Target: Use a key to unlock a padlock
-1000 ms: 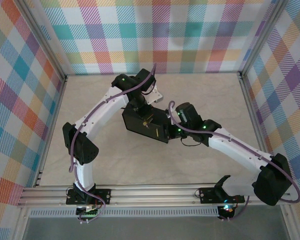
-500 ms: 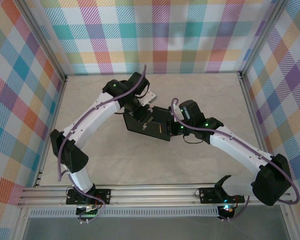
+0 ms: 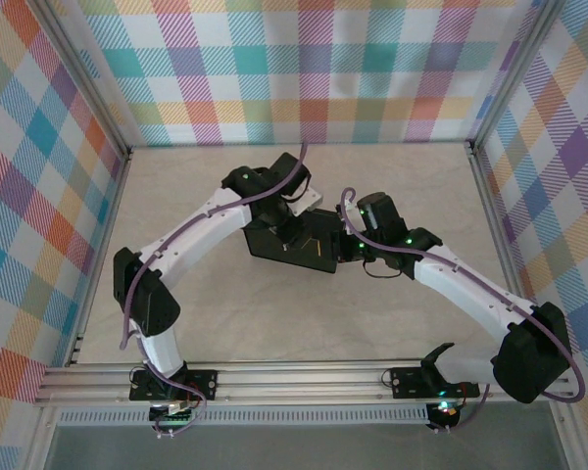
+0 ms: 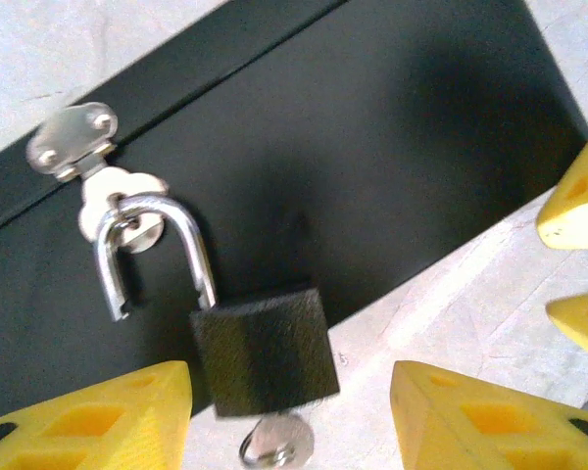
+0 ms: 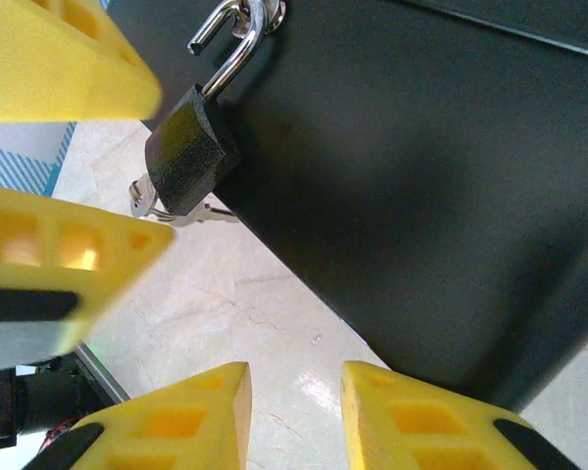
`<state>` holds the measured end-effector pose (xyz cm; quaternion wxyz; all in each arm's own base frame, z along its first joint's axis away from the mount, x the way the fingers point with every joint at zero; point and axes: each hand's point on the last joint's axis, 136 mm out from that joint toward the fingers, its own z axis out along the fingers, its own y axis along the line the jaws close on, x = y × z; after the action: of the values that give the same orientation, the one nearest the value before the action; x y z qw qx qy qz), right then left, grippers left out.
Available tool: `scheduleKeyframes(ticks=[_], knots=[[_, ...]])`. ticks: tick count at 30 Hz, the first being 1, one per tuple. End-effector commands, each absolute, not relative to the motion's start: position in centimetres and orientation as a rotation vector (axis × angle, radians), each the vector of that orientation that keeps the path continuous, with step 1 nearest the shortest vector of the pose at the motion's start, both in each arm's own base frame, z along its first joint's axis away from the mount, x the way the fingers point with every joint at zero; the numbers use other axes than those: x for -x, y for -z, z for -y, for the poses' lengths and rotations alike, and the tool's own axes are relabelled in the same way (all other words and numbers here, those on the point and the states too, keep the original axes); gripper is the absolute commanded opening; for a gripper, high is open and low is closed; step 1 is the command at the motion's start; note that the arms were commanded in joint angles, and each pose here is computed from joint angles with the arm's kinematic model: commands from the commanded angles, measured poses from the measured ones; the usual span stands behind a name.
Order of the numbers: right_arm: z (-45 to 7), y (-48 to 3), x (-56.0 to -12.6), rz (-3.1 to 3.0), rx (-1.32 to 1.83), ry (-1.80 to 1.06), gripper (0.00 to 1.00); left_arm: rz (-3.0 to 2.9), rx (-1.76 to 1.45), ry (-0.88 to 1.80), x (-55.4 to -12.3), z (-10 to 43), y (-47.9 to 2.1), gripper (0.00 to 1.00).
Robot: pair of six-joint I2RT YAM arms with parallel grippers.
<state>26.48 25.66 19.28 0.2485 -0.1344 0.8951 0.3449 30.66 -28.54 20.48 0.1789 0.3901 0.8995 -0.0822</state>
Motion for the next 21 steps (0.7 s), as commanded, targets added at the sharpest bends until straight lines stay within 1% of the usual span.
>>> scheduleKeyframes(ticks=[1,3,7,11,14,17,21], knots=[[-25.2,-19.6,-26.6,-2.429,0.375,-0.936,0.30,-2.533,-1.092,0.193,-31.3,29.0,-20.4,0.55],[-25.0,-19.7,-26.8,-2.424,0.371,-0.936,0.30,-2.542,-1.096,0.180,-31.4,29.0,-20.1,0.54],[-24.6,-19.7,-27.0,-2.425,0.362,-0.930,0.30,-2.544,-1.123,0.153,-31.2,29.0,-19.7,0.47],[-24.5,-19.6,-27.1,-2.426,0.357,-0.934,0.30,-2.521,-1.159,0.160,-31.2,29.1,-19.8,0.32],[-24.4,-19.4,-27.1,-2.432,0.364,-0.934,0.30,-2.491,-1.197,0.164,-31.1,29.2,-20.2,0.26],[-24.1,-19.1,-27.2,-2.439,0.368,-0.925,0.30,-2.447,-1.249,0.162,-31.0,29.2,-20.9,0.22],[-23.3,-19.3,-27.6,-2.432,0.368,-0.916,0.31,-2.390,-1.345,0.165,-30.7,29.1,-21.4,0.20]])
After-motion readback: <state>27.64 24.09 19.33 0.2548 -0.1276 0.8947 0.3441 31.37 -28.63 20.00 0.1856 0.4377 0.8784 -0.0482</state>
